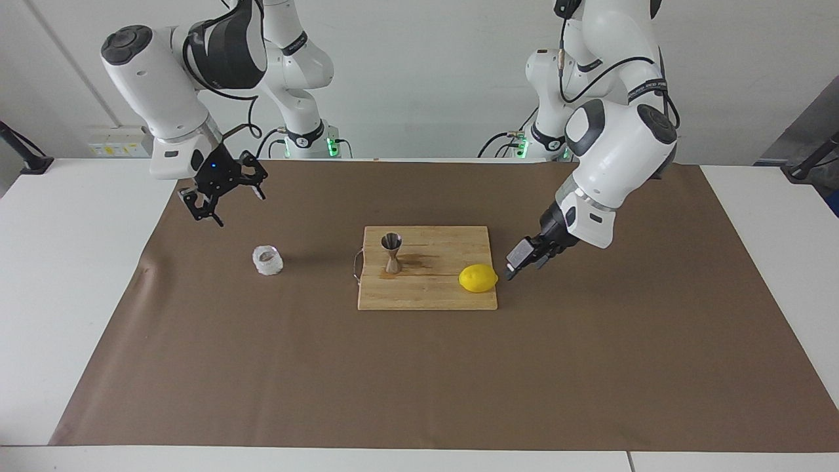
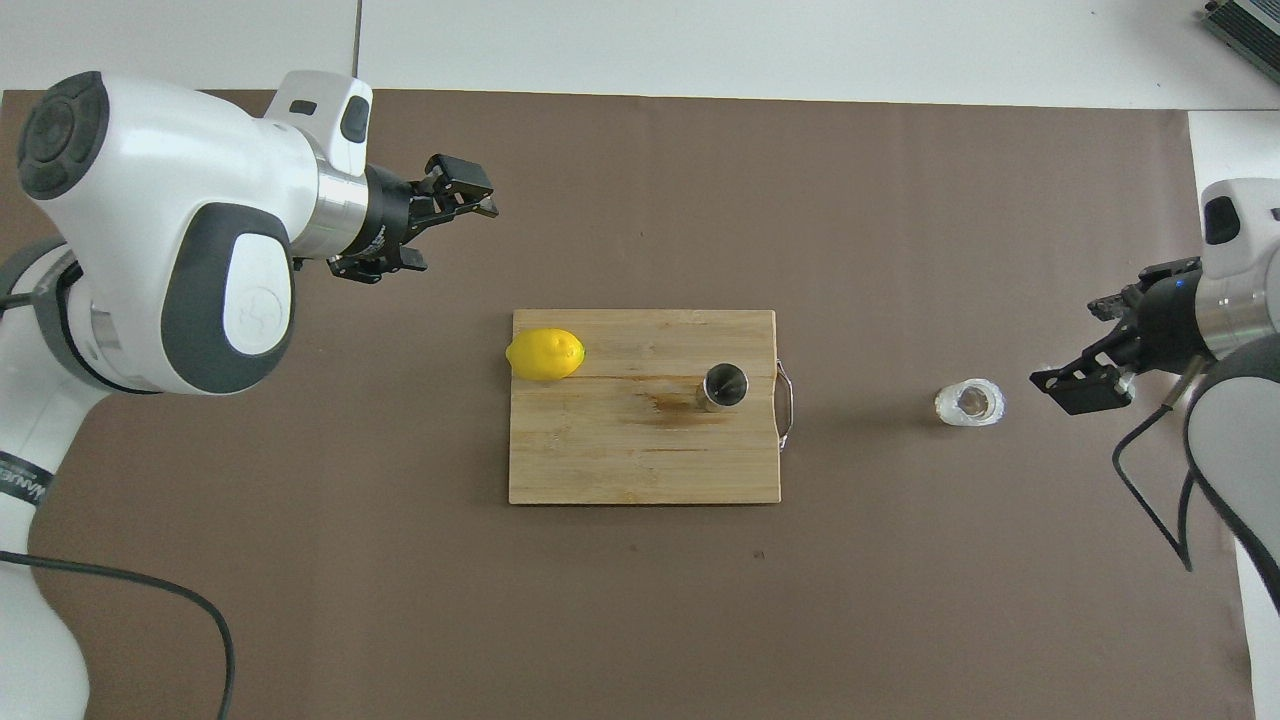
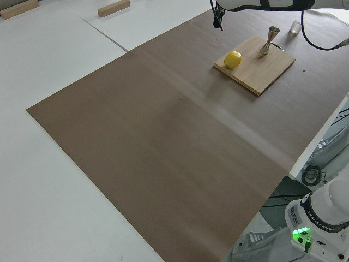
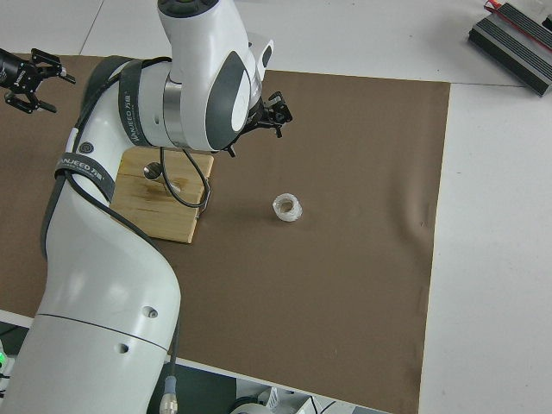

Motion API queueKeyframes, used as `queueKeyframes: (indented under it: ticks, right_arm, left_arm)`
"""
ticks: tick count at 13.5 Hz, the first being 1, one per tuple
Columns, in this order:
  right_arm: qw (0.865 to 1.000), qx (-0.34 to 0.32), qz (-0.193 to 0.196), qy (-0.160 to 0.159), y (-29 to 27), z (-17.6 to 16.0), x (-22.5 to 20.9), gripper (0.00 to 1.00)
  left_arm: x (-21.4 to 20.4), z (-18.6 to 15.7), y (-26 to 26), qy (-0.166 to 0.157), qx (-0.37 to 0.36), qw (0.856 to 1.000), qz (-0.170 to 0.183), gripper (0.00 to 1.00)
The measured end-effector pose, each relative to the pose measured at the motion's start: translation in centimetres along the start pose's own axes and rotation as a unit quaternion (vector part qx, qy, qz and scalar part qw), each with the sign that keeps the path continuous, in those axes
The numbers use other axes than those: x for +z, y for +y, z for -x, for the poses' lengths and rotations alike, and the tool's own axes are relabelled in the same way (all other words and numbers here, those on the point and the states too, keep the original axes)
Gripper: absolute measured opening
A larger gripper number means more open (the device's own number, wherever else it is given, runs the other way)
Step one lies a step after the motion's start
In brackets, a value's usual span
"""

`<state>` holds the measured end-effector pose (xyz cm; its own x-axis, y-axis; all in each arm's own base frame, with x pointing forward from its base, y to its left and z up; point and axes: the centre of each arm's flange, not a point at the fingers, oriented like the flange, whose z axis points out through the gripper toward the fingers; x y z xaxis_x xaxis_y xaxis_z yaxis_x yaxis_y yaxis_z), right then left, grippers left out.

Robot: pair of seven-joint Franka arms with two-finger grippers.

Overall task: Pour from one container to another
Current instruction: 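Retract the left gripper while the right gripper moves toward the white cup, then lower the open right gripper around the white cup and close it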

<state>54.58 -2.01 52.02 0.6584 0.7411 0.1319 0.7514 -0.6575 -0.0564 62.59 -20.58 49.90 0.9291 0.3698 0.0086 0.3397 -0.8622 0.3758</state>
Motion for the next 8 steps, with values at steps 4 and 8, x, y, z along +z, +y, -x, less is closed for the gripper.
queueKeyframes:
  ticks: [4, 8]
  right_arm:
    - [0.992, -0.105, -0.039, 0.057, 2.2, 3.1, 4.5, 1.0]
    - [0.975, -0.189, -0.06, 0.101, 5.6, 6.4, 10.6, 1.0]
  left_arm:
    - [-4.5, -1.7, -4.5, 0.005, 0.106, 0.992, -0.072, 1.0]
    - [-9.0, -1.0, -6.5, 0.003, 0.193, 0.973, -0.13, 1.0]
